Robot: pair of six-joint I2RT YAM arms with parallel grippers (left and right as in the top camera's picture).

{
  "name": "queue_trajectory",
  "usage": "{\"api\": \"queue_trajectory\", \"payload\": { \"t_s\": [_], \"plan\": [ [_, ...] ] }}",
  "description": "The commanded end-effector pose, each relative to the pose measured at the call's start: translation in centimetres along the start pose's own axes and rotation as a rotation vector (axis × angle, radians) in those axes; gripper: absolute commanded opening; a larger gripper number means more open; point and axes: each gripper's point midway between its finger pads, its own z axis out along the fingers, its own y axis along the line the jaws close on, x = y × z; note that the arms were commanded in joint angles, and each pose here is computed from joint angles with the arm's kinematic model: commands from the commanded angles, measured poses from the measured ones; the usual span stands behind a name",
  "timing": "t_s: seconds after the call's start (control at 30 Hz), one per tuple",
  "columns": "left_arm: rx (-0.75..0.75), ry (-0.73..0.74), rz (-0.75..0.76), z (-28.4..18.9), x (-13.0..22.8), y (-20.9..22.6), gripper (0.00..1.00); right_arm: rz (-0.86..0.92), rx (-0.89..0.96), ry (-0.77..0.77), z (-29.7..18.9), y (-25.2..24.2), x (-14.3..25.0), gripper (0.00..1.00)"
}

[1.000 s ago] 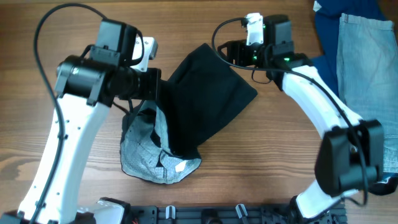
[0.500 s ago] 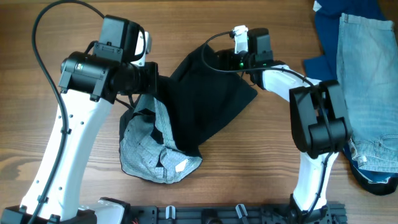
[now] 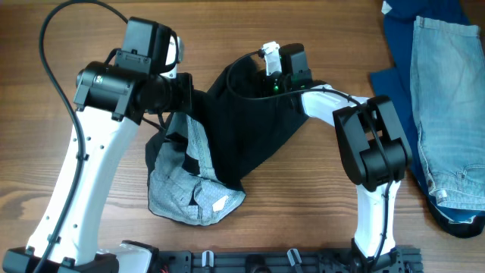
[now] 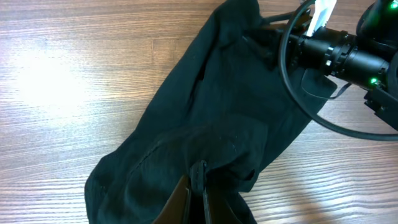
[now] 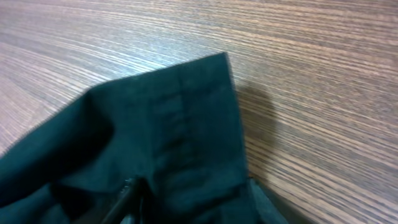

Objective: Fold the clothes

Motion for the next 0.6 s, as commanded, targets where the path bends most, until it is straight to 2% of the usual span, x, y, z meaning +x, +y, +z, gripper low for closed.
{"api": "queue_trajectory", "payload": {
  "t_s": [0.0,0.1,0.2,0.4,0.57],
  "plan": [
    [-0.016,-0.002,-0.013,0.4,-0.3,0.1,0.04,0.049,-0.007,-0.007,-0.3,-0.8,-0.5,0.34],
    [-0.026,-0.005,-0.013,0.4,-0.4,0.3,0.04,0.069,0.014,-0.060,-2.4,-1.9,-3.0,0.15],
    [-0.024,-0.012,-0.012,0.4,-0.5,0.2,0.04,0.071,0.035,-0.107,-5.1,-2.6,-5.5,0.05],
    [-0.022,-0.019,-0.012,0.4,-0.7,0.2,0.04,0.014,0.067,-0.126,-10.0,-2.2,-8.1,0.04],
    [-0.022,-0.019,-0.011,0.4,-0.7,0.2,0.04,-0.001,0.119,-0.043,-10.3,-3.0,-6.1,0.05]
  ]
}}
